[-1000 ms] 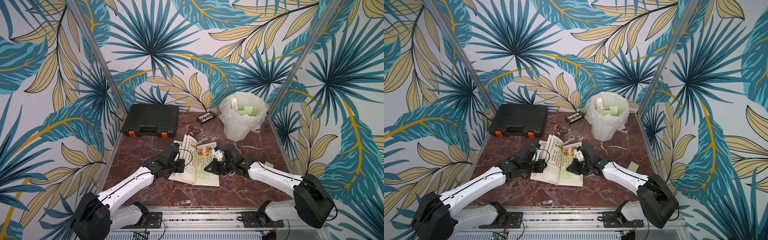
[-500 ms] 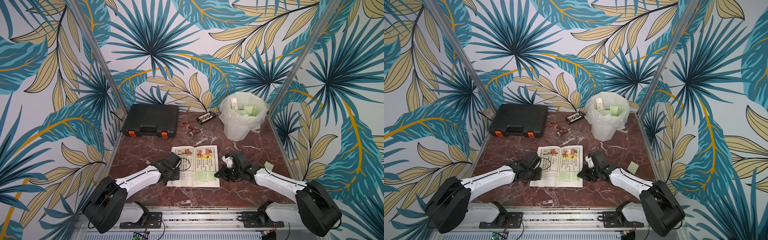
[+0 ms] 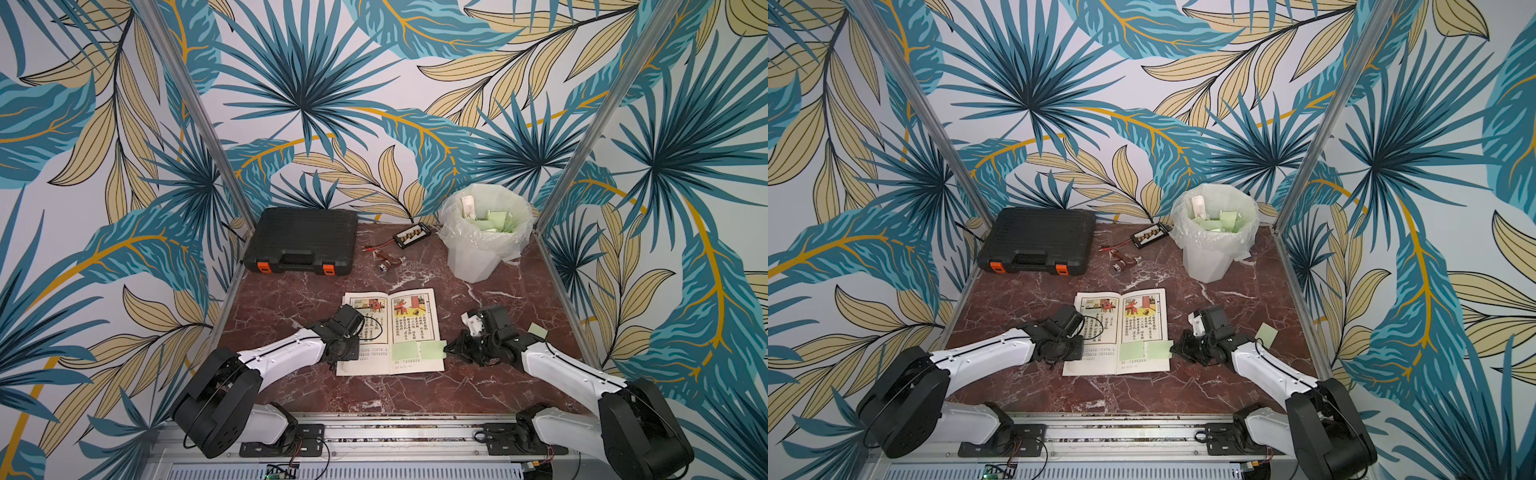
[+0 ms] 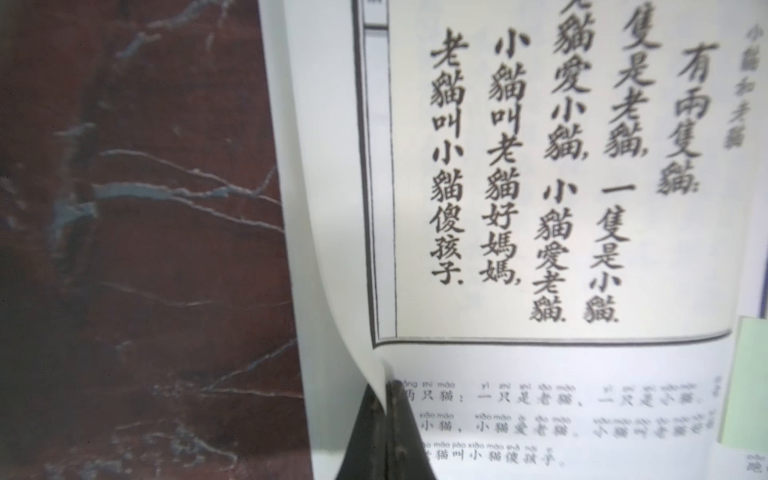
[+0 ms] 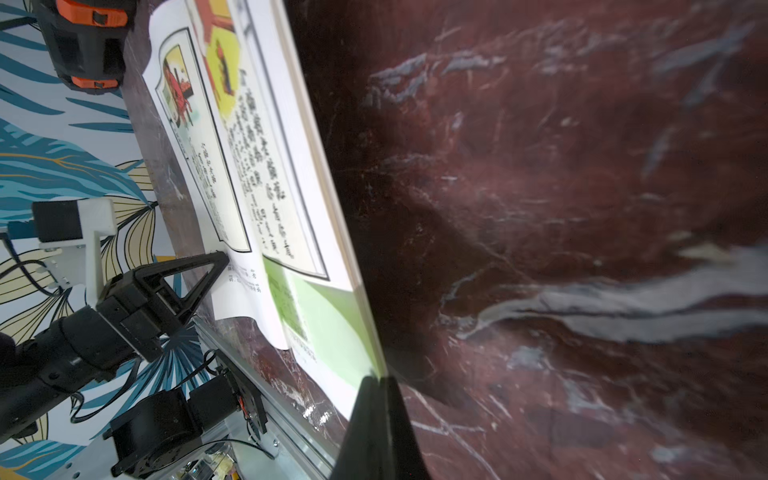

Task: Peel off the used sticky note
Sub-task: Tear off the note from the book, then place the note in the trash bin, then adjust the book at the center of the board.

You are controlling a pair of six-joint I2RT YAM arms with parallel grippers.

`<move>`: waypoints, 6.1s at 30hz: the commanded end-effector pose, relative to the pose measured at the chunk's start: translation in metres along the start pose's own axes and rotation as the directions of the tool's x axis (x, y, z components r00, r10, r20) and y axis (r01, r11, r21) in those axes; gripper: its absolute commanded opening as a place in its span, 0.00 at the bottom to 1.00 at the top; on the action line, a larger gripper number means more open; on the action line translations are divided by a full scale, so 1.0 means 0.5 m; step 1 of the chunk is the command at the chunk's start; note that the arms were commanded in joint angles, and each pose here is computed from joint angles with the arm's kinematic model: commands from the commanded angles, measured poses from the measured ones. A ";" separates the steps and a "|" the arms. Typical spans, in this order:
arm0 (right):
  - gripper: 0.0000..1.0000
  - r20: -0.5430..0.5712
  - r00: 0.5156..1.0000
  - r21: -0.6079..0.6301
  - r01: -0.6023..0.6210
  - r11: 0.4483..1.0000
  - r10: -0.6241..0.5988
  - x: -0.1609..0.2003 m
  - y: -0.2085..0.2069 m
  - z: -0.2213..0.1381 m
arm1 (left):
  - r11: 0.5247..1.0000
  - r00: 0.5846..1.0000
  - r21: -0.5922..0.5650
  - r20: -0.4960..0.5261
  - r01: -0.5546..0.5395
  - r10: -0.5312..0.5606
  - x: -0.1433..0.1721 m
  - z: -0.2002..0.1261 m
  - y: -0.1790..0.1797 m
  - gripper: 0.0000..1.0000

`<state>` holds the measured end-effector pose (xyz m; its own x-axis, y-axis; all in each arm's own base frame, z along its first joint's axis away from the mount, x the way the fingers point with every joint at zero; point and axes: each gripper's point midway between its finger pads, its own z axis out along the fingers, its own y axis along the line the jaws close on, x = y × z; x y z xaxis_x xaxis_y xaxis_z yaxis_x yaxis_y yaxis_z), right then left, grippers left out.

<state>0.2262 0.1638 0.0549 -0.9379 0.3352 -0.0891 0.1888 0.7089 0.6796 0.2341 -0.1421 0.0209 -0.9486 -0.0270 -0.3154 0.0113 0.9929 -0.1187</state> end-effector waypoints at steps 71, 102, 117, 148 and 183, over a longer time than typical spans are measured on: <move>0.44 0.371 0.844 0.008 0.415 0.910 -0.388 -0.444 0.494 -0.457 | 0.980 0.975 0.007 0.101 -0.201 0.199 -0.104 -0.123 -0.124 0.00; 0.37 0.162 0.945 -0.196 0.314 0.929 -0.286 -0.166 0.331 -0.256 | 0.805 0.860 0.302 0.207 -0.510 0.467 -0.068 -0.211 -0.483 0.00; 0.28 0.075 0.982 -0.370 0.187 0.910 -0.171 -0.080 0.332 -0.185 | 0.792 0.868 0.356 0.199 -0.497 0.455 -0.066 -0.200 -0.519 0.00; 0.25 0.015 1.000 -0.159 0.023 0.987 -0.021 -0.062 0.164 -0.035 | 0.778 0.868 0.386 0.188 -0.495 0.460 -0.054 -0.179 -0.541 0.00; 0.25 0.013 0.999 0.068 -0.039 0.997 0.038 -0.094 -0.007 -0.019 | 0.895 0.926 0.247 0.160 -0.373 0.341 -0.065 -0.163 -0.355 0.00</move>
<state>0.2774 0.1449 0.0840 -0.9186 0.3809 -0.1056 0.2194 0.7135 0.6654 0.2376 -0.3243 0.1451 -0.8060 0.2979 -0.5115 0.4732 0.8434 -0.2543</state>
